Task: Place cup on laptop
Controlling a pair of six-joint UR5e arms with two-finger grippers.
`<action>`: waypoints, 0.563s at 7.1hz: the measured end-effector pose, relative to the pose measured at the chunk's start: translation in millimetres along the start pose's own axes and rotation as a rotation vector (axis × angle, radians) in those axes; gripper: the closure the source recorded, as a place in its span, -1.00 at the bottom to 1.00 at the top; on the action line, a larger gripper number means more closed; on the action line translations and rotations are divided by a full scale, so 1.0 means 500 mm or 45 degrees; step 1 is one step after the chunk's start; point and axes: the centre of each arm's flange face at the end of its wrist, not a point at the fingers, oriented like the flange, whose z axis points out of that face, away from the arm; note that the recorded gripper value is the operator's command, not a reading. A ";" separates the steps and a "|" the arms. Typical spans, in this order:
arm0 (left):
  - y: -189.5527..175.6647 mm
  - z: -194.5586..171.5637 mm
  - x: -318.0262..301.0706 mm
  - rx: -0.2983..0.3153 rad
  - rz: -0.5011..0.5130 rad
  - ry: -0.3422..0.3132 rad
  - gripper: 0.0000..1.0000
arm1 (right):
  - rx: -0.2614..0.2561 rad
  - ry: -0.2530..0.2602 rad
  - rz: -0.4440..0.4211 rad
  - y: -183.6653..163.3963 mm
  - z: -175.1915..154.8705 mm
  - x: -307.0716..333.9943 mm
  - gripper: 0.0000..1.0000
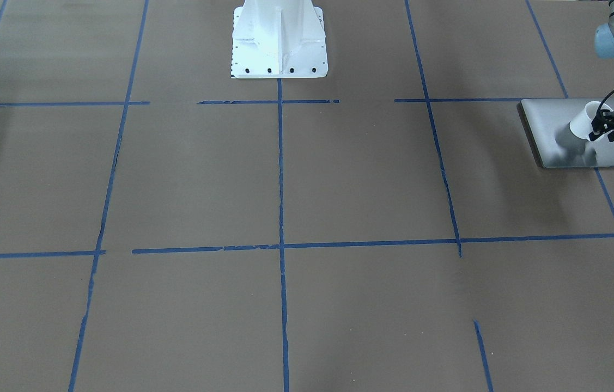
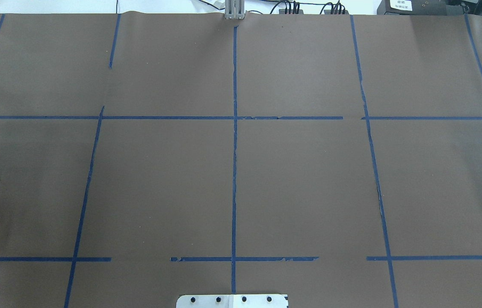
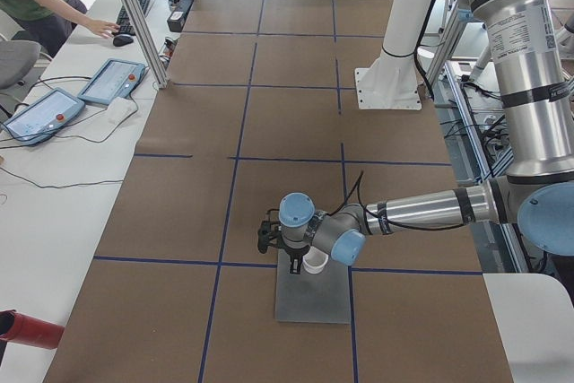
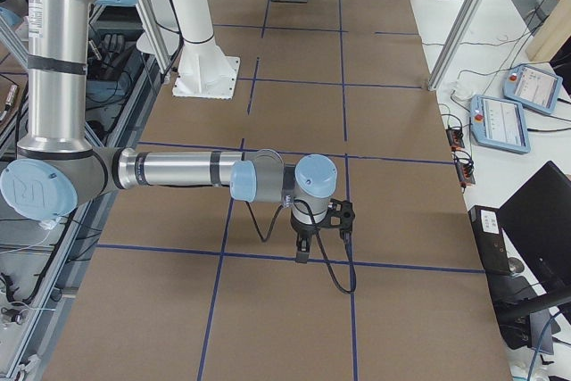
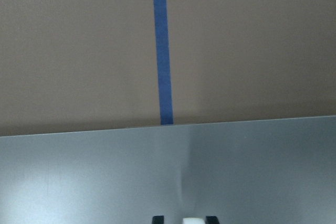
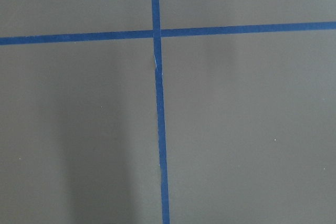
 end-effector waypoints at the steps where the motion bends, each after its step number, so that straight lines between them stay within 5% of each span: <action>1: -0.011 -0.011 -0.006 0.019 -0.004 0.000 -1.00 | 0.000 0.000 0.000 0.000 0.000 0.000 -1.00; 4: -0.152 -0.066 0.014 0.038 -0.010 -0.029 -1.00 | 0.000 0.000 0.000 0.000 0.000 0.000 -1.00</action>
